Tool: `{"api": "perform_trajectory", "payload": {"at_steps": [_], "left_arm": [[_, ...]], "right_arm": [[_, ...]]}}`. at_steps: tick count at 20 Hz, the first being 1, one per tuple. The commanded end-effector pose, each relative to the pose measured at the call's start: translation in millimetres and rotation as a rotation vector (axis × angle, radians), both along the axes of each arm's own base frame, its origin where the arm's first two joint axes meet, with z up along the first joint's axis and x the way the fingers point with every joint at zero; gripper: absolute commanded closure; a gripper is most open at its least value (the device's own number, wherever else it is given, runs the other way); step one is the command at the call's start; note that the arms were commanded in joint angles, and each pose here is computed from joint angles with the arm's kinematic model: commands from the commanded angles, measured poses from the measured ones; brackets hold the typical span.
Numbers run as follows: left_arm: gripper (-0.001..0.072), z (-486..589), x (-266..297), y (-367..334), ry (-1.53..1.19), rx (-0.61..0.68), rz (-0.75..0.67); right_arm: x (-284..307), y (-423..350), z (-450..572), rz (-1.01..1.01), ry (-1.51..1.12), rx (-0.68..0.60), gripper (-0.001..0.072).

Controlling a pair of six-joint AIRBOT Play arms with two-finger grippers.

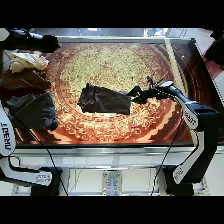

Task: Fold the shirts.

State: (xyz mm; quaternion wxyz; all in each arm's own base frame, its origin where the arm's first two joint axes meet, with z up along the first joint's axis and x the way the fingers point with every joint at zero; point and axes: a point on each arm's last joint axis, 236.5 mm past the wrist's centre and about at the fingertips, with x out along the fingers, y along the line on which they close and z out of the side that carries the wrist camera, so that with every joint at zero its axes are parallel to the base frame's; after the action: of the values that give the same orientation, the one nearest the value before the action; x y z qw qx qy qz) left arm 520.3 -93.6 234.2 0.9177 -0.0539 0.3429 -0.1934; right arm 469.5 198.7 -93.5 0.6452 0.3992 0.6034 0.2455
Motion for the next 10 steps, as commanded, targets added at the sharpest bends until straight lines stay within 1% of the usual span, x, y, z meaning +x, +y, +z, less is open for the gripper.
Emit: {"api": "perform_trajectory", "payload": {"at_steps": [1,3,4,5,6,8,10], "left_arm": [[0.0698,-0.6,-0.4,-3.1,0.001,0.000,-0.006],[0.0698,-0.6,-0.4,-3.1,0.001,0.000,-0.006],[0.0699,-0.6,-0.4,-3.1,0.001,0.000,-0.006],[0.0699,-0.8,-0.6,-3.2,0.003,0.001,-0.007],[0.0698,-1.8,-1.7,-3.4,0.008,0.002,-0.009],[0.0698,-4.1,-4.0,-3.7,0.020,0.005,-0.014],[0.0698,-4.7,-4.6,-3.9,0.024,0.005,-0.015]], "right_arm": [[-7.9,19.6,-9.6,0.016,0.033,0.004,0.0170],[-17.5,42.5,-7.5,0.057,0.035,0.026,0.0183],[-21.7,51.5,-7.7,0.076,0.031,0.024,0.0352],[-24.3,59.5,-6.5,0.085,0.031,0.030,0.0601],[-24.3,65.7,-1.3,0.083,0.030,0.055,0.0689],[-12.7,70.2,21.9,0.064,-0.027,0.115,0.0695],[19.3,46.4,50.3,0.004,-0.132,0.095,0.0695]]}}
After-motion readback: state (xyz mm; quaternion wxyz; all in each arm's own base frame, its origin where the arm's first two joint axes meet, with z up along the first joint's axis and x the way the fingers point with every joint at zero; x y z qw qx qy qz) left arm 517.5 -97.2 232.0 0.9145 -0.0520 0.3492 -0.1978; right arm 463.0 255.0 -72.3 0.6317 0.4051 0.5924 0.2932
